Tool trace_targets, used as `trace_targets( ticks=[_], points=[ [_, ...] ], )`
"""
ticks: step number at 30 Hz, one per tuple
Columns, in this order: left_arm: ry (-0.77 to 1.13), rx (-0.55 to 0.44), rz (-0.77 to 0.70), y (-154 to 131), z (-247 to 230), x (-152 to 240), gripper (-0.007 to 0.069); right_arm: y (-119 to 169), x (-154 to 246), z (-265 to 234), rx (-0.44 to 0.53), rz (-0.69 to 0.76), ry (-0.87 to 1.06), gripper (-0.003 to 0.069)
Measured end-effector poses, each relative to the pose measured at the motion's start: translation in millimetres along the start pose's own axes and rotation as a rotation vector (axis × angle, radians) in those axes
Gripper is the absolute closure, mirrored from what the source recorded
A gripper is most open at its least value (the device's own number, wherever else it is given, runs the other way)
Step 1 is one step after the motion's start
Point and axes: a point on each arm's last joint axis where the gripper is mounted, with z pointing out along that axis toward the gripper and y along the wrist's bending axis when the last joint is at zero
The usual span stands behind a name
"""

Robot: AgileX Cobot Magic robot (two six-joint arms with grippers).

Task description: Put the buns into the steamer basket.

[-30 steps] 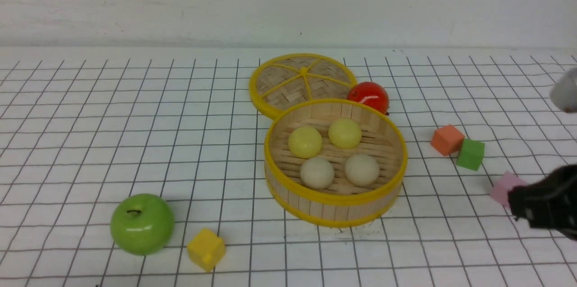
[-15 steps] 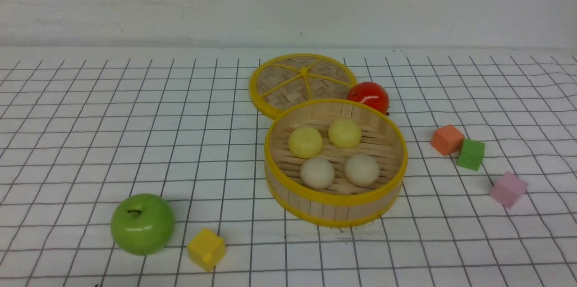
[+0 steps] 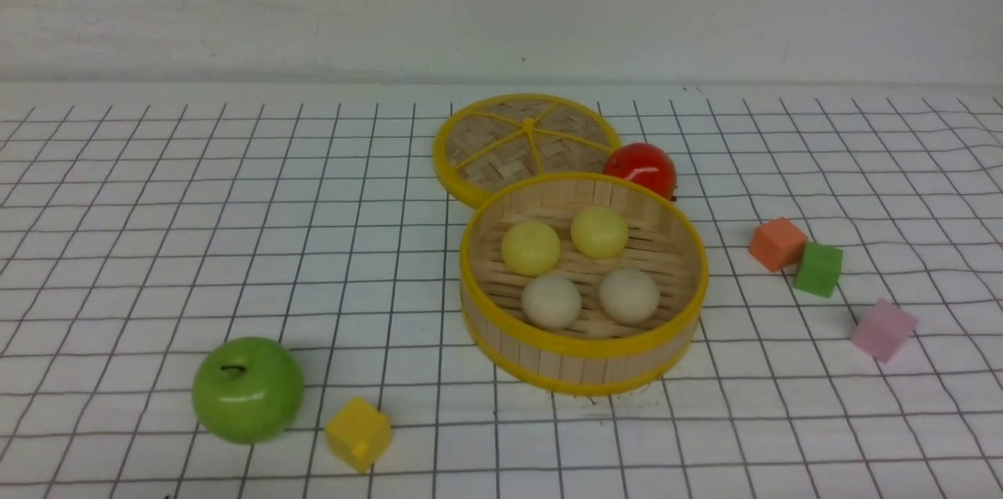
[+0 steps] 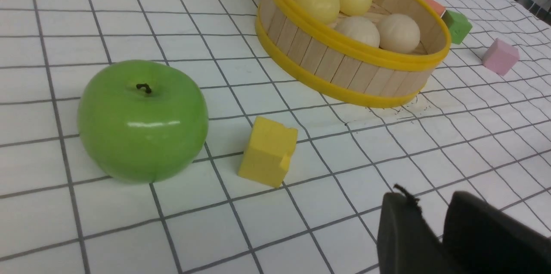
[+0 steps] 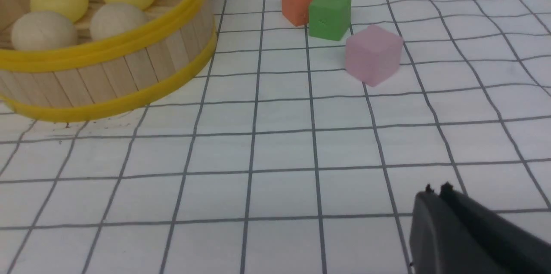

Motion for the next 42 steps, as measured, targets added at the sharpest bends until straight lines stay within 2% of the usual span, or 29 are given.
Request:
trace_targets(
  ticks=[19, 24, 27, 28, 29, 30, 32, 33, 37, 42],
  points=[
    [0.001, -0.001, 0.003, 0, 0, 0, 0.0461, 0, 0, 0, -0.003, 0.006, -0.001, 0.066],
    [-0.1, -0.011, 0.038, 2, 0, -5, 0.0475, 0, 0, 0, -0.003, 0.006, -0.001, 0.0658],
    [-0.21, -0.056, 0.036, 9, -8, -10, 0.0537, 0, 0, 0, -0.003, 0.006, -0.001, 0.0657],
    [-0.263, -0.142, 0.019, 13, -13, -10, 0.0583, 0, 0, 0, -0.003, 0.007, -0.001, 0.0655],
    [-0.274, -0.15, 0.018, 14, -15, -10, 0.0583, 0, 0, 0, -0.003, 0.007, -0.001, 0.0655],
    [-0.313, -0.214, -0.001, 18, -21, -6, 0.0635, 0, 0, 0, -0.003, 0.008, -0.001, 0.0653],
    [-0.312, -0.26, -0.016, 22, -25, 1, 0.0638, 0, 0, 0, -0.004, 0.009, -0.001, 0.0651],
    [-0.305, -0.339, -0.035, 26, -26, 11, 0.0638, 0, 0, 0, -0.004, 0.009, -0.001, 0.0649],
    [-0.125, -0.38, -0.09, 33, -22, 35, 0.0638, 0, 0, 0, -0.004, 0.01, -0.003, 0.0647],
    [-0.096, -0.38, -0.131, 33, -22, 39, 0.0638, 0, 0, 0, -0.004, 0.01, -0.003, 0.0641]
  ],
)
